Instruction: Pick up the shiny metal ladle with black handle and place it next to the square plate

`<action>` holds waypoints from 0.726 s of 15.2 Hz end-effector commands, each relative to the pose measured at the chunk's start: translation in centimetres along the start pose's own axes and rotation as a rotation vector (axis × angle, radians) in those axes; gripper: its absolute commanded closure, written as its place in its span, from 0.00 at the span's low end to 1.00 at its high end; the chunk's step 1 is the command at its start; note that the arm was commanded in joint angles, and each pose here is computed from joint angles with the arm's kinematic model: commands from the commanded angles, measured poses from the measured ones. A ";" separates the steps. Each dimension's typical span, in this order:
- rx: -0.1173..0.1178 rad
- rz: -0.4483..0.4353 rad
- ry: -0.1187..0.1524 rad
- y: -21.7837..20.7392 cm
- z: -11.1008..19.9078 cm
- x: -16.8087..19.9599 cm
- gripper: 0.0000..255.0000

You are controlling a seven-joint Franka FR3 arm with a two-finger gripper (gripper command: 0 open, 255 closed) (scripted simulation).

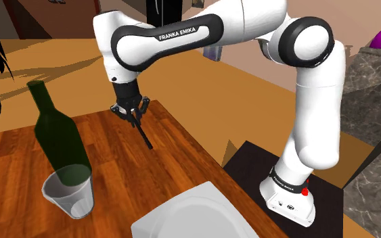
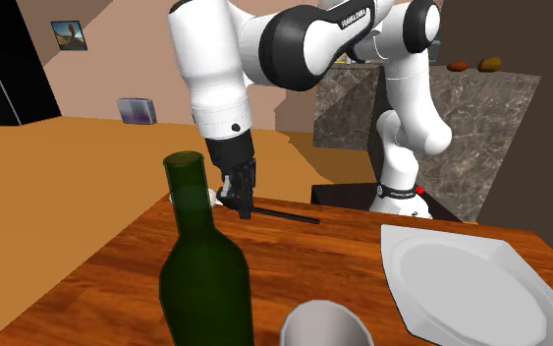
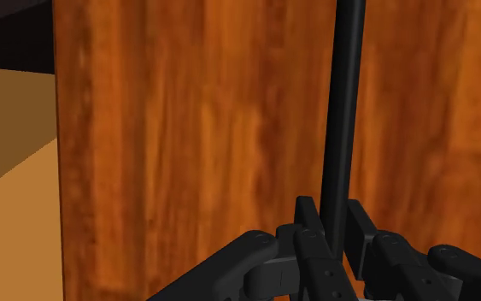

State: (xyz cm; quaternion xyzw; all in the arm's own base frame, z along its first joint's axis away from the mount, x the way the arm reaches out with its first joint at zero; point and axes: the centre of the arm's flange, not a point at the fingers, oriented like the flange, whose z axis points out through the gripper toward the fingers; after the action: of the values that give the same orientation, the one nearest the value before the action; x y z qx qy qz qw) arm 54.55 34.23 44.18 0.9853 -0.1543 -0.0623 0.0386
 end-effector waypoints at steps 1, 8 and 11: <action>0.000 0.001 0.000 -0.1 0.0 -2.7 1.00; 0.000 0.001 0.000 -0.7 0.9 -11.9 1.00; 0.000 0.001 0.000 -0.9 1.3 -15.5 1.00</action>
State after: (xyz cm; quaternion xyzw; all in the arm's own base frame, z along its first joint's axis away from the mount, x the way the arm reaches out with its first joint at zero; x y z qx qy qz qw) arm 40.90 39.37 44.59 0.9853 -0.1544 -0.0622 0.0388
